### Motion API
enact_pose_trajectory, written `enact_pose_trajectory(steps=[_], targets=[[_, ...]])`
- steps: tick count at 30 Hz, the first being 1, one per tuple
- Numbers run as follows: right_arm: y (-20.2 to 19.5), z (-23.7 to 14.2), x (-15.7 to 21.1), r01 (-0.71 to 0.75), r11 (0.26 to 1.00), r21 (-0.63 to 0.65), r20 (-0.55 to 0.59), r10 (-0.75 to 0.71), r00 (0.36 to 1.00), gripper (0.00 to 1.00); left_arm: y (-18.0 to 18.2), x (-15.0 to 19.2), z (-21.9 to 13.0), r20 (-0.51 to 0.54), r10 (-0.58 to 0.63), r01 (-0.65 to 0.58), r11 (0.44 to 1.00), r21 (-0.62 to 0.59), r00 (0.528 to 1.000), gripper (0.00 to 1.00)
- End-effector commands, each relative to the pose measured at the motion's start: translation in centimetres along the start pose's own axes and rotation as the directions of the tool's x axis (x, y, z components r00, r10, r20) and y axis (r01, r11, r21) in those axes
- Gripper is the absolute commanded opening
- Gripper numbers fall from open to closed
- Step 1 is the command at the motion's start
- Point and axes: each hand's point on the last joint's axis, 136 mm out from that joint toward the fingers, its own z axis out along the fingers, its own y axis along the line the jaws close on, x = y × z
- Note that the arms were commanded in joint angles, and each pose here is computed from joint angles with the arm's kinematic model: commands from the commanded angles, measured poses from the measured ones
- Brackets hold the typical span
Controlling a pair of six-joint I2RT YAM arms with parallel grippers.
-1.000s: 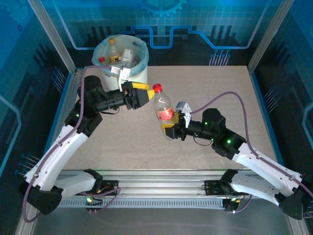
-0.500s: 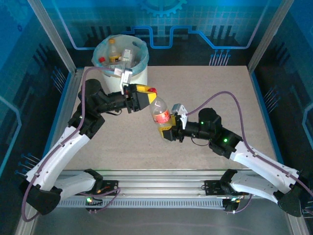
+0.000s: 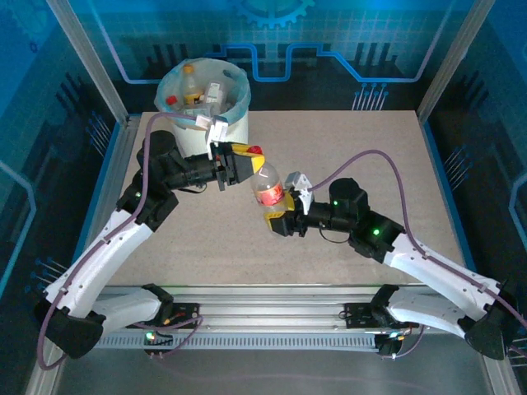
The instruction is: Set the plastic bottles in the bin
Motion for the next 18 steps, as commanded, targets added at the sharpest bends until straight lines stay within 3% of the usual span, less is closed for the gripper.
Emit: enact_pose_trajectory(steps=[1,3,6,14,18], targets=[[-0.9,-0.4,-2.7,0.033,0.995,0.094,0.038,-0.037,0.999,0.73,-0.3,-1.3,-0.3,0.029,0.063,-0.062,0.997,-0.048,0.998,0.04],[-2.3,-0.8,-3.0,0.021,0.984,0.18,0.036,-0.028,0.999,0.89,0.5,-2.6,-0.8,0.063,0.113,-0.104,0.985,-0.138,0.992,0.0],[-4.9,-1.7,-3.5,-0.026,0.943,0.331,0.059,0.006,0.998,0.99,1.7,-4.9,-2.2,0.079,0.22,-0.189,0.939,-0.286,0.972,0.0],[-9.0,-3.3,-4.0,-0.11,0.86,0.498,0.104,0.066,0.992,1.0,6.6,-13.7,-7.7,0.236,0.351,-0.134,0.768,-0.627,0.906,0.0],[-10.5,-3.8,-3.7,-0.156,0.826,0.541,0.103,0.119,0.988,1.0,9.7,-18.6,-11.5,0.377,0.384,0.003,0.698,-0.716,0.843,0.0]])
